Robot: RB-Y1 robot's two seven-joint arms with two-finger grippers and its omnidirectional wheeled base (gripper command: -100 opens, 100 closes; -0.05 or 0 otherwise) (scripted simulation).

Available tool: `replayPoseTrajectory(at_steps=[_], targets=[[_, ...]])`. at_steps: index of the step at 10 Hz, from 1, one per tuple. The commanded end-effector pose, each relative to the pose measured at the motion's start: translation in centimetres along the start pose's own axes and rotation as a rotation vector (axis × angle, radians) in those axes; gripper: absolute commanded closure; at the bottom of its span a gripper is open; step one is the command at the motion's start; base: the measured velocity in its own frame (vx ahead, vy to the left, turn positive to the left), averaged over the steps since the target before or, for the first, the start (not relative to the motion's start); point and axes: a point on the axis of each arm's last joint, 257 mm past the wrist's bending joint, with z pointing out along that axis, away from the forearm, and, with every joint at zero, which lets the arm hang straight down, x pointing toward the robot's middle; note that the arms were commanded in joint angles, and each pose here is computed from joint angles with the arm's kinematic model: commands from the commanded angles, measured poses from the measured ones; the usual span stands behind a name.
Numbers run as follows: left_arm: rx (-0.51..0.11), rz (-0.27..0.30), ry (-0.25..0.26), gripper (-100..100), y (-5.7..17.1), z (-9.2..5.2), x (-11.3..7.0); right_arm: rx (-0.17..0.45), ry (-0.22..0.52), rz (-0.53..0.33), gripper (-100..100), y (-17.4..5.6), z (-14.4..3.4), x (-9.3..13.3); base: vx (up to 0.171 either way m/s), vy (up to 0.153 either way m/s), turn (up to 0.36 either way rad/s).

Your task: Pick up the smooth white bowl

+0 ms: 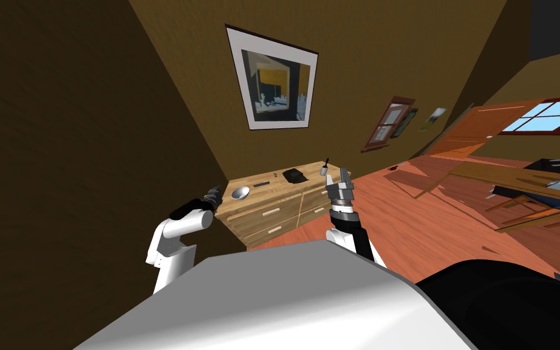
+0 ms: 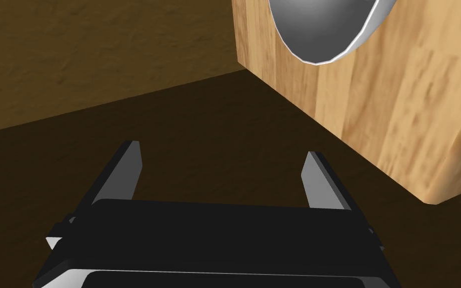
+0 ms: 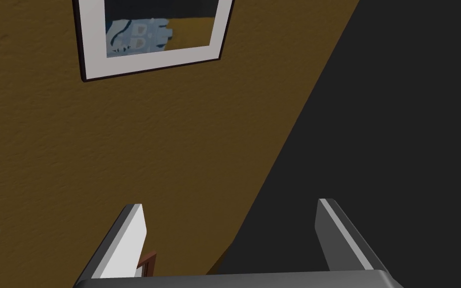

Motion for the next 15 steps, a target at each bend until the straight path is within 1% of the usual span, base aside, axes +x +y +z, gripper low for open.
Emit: replayPoseTrajectory(at_steps=[1, 2, 3, 4, 5, 6, 8, 9, 10, 11, 12, 13, 14, 15], targets=[[-0.034, -0.005, 0.000, -100, 0.3, 0.4, 0.1, 0.000, 0.000, 0.000, 0, 0.0, 0.0, 0.0, 0.020, -0.010, -0.019], [-0.060, -0.005, 0.002, -100, 1.0, 0.3, 0.2, 0.000, 0.000, 0.000, 0, 0.0, 0.0, 0.0, 0.022, -0.009, -0.014], [-0.067, -0.005, 0.003, -100, 1.1, 0.3, 0.2, 0.000, 0.000, 0.000, 0, 0.0, 0.0, 0.0, 0.010, -0.005, 0.002], [-0.094, -0.009, 0.004, -100, 1.3, 0.6, 0.3, 0.000, 0.000, 0.000, 0, 0.0, 0.0, 0.0, 0.025, -0.011, -0.018], [-0.119, -0.009, 0.006, -100, 1.9, 0.6, 0.4, 0.000, 0.000, 0.000, 0, 0.0, 0.0, 0.0, 0.027, -0.009, -0.012], [-0.134, -0.013, 0.007, -100, 1.8, 0.9, 0.6, 0.000, 0.000, 0.000, 0, 0.0, 0.0, 0.0, 0.034, -0.013, -0.019], [-0.179, -0.013, 0.012, -100, 3.0, 0.7, 0.7, 0.000, 0.000, 0.000, 0, 0.0, 0.0, 0.0, 0.019, -0.007, -0.006], [-0.200, -0.017, 0.013, -100, 3.0, 0.9, 0.9, 0.000, 0.000, 0.000, 0, 0.0, 0.0, 0.0, 0.020, -0.010, -0.019], [-0.224, -0.017, 0.016, -100, 3.6, 0.8, 1.0, 0.000, 0.000, 0.000, 0, 0.0, 0.0, 0.0, 0.025, -0.010, -0.012], [-0.234, -0.017, 0.018, -100, 3.8, 0.7, 1.0, 0.000, 0.000, 0.000, 0, 0.0, 0.0, 0.0, 0.016, -0.006, 0.003], [-0.263, -0.020, 0.021, -100, 4.1, 0.9, 1.3, 0.000, 0.000, 0.000, 0, 0.0, 0.0, 0.0, 0.027, -0.013, -0.019], [-0.288, -0.020, 0.024, -100, 4.7, 0.7, 1.3, 0.000, 0.000, 0.000, 0, 0.0, 0.0, 0.0, 0.027, -0.012, -0.012], [-0.309, -0.023, 0.028, -100, 4.8, 0.9, 1.6, 0.000, 0.000, 0.000, 0, 0.0, 0.0, 0.0, 0.039, -0.012, -0.016], [-0.339, -0.023, 0.031, -100, 5.5, 0.6, 1.7, 0.000, 0.000, 0.000, 0, 0.0, 0.0, 0.0, 0.036, -0.009, -0.013]])
